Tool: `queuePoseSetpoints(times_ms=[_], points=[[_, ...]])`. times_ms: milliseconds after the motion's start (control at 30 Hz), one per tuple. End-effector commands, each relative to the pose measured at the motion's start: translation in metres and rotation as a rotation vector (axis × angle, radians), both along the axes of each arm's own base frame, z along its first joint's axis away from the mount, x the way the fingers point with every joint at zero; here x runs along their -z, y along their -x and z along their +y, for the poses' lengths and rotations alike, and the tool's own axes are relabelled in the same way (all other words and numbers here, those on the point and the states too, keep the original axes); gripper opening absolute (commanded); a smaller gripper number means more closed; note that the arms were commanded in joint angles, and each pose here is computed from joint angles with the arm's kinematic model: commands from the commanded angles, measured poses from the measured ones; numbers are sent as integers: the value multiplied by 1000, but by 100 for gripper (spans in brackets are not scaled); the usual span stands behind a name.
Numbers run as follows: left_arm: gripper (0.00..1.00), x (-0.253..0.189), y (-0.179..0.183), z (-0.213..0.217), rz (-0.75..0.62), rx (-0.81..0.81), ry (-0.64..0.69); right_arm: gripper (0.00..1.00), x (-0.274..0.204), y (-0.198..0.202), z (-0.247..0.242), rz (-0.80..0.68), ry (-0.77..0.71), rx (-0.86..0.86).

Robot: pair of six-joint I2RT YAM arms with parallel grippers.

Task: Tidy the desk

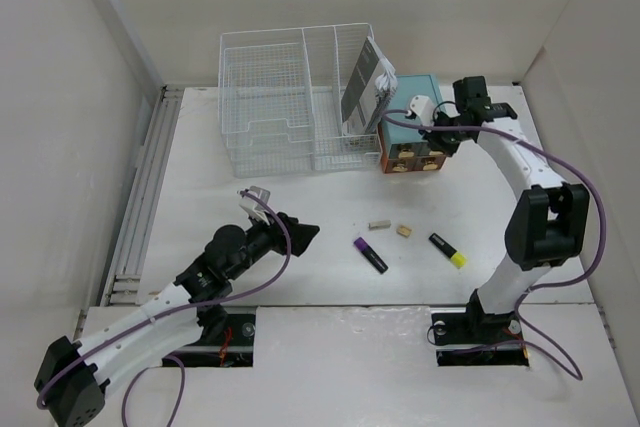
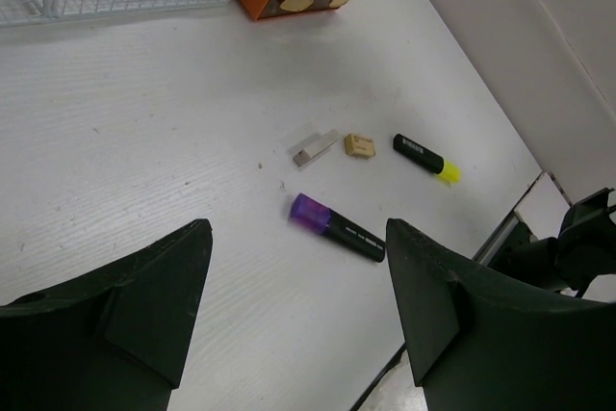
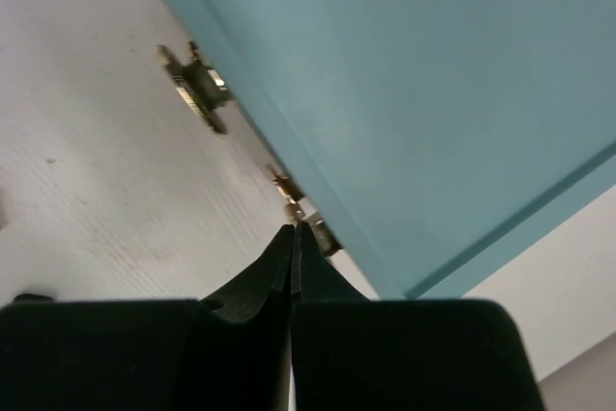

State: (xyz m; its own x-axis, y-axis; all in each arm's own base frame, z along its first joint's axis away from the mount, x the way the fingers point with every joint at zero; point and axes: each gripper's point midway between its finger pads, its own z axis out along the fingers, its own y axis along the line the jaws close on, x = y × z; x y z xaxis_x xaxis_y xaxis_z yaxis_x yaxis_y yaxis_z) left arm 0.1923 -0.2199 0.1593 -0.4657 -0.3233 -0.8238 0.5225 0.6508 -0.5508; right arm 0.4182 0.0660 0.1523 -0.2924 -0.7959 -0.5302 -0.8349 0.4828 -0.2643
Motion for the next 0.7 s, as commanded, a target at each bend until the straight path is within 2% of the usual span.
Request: queuePoseSetpoints(times_ms=[0, 100, 133, 167, 200, 233, 267, 300, 333, 367, 400, 433, 467, 500, 533, 600, 633, 667], points=[[69, -22, -2, -8, -49, 26, 65, 0, -34, 16, 20, -79, -91, -112], [71, -27, -4, -23, -41, 71, 105, 1, -69, 33, 29, -190, -152, -137], [73, -20, -9, -32, -4, 81, 97, 6, -82, 31, 25, -255, -151, -106], [73, -28, -11, -39, -21, 101, 116, 15, -98, 43, 20, -326, -187, -20], [74, -29, -15, -45, -9, 109, 121, 25, -111, 38, 1, -422, -148, 96], [76, -32, -24, -59, 7, 123, 124, 48, -140, 36, -8, -592, -204, 195], [77, -34, -31, -65, 7, 123, 124, 68, -158, 27, -16, -667, -222, 263], [78, -35, -35, -73, 17, 136, 133, 86, -163, 37, -22, -717, -250, 310], [78, -35, -41, -80, 27, 135, 138, 98, -166, 39, -28, -716, -284, 335], [80, -51, -50, -92, 6, 150, 158, 100, -158, 43, -25, -669, -309, 325], [81, -36, -58, -106, 42, 158, 139, 100, -174, 47, -20, -656, -368, 318], [81, -37, -65, -114, 58, 156, 151, 84, -167, 46, -9, -579, -416, 286], [81, -54, -76, -126, 27, 159, 178, 28, -157, 49, -10, -499, -433, 320], [81, -36, -84, -138, 69, 156, 159, 7, -155, 48, -11, -445, -479, 377], [81, -36, -93, -145, 78, 142, 170, 0, -158, 44, -7, -416, -501, 377], [79, -47, -110, -165, 102, 139, 218, 0, -159, 47, -1, -385, -555, 362], [77, -25, -119, -175, 148, 132, 203, 0, -153, 49, -1, -367, -587, 385], [72, -21, -126, -181, 169, 119, 213, 0, -163, 55, 0, -401, -612, 385]])
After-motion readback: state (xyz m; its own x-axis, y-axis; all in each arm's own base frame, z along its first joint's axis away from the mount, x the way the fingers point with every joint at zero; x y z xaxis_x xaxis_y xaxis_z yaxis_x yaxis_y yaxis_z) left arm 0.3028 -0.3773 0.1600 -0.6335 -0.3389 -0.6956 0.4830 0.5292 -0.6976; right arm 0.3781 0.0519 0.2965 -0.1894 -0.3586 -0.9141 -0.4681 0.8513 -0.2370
